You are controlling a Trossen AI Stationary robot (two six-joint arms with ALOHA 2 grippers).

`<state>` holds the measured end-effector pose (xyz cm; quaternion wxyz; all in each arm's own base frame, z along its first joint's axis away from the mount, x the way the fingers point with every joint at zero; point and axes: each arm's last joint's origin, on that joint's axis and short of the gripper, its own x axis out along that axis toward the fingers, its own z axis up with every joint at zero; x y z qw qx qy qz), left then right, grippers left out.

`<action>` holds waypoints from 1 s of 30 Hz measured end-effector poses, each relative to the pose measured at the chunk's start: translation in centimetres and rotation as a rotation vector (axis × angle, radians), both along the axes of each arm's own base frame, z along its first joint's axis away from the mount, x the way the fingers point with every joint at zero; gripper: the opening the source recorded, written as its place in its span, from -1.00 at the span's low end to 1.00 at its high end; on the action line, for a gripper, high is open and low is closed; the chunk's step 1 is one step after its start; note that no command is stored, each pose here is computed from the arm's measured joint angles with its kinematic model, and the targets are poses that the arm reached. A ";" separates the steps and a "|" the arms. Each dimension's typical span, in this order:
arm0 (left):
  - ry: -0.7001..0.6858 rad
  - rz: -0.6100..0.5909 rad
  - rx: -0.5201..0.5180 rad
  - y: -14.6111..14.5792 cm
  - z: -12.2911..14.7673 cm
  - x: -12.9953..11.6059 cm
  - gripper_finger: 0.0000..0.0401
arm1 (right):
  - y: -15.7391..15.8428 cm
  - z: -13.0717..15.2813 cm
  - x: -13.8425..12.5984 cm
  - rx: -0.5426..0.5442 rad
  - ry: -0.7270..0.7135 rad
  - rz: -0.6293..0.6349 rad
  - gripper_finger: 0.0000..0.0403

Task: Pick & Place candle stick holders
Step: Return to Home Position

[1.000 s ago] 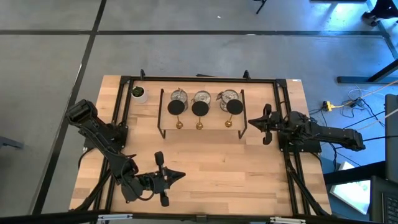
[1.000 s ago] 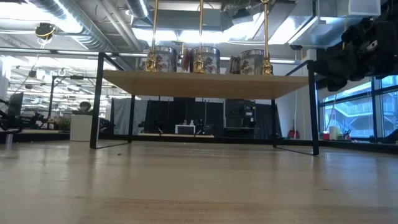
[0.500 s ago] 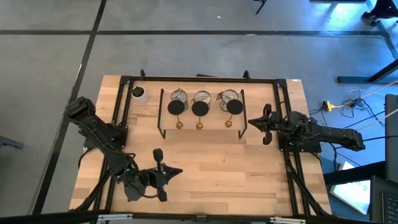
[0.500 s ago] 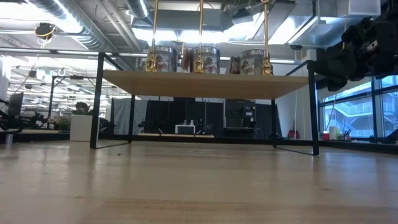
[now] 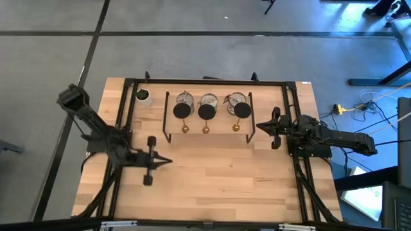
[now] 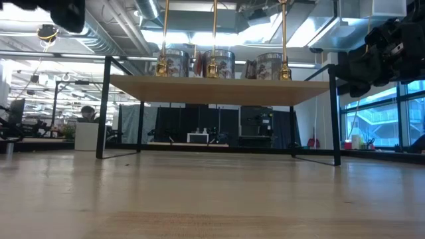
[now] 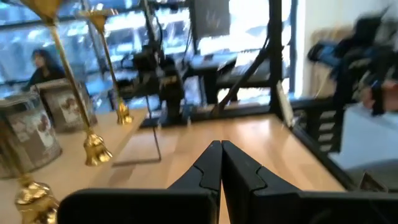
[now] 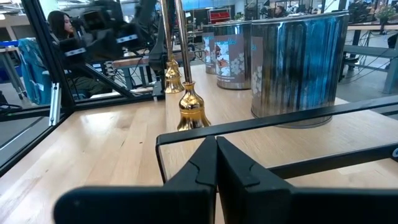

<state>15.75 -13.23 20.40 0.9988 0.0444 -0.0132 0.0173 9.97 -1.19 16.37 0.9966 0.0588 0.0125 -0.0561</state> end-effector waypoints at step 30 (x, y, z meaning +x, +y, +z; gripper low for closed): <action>0.105 -0.206 -0.110 8.6 -4.6 -2.9 -0.99 | 0.0 0.0 0.0 0.011 -0.002 -0.001 -0.98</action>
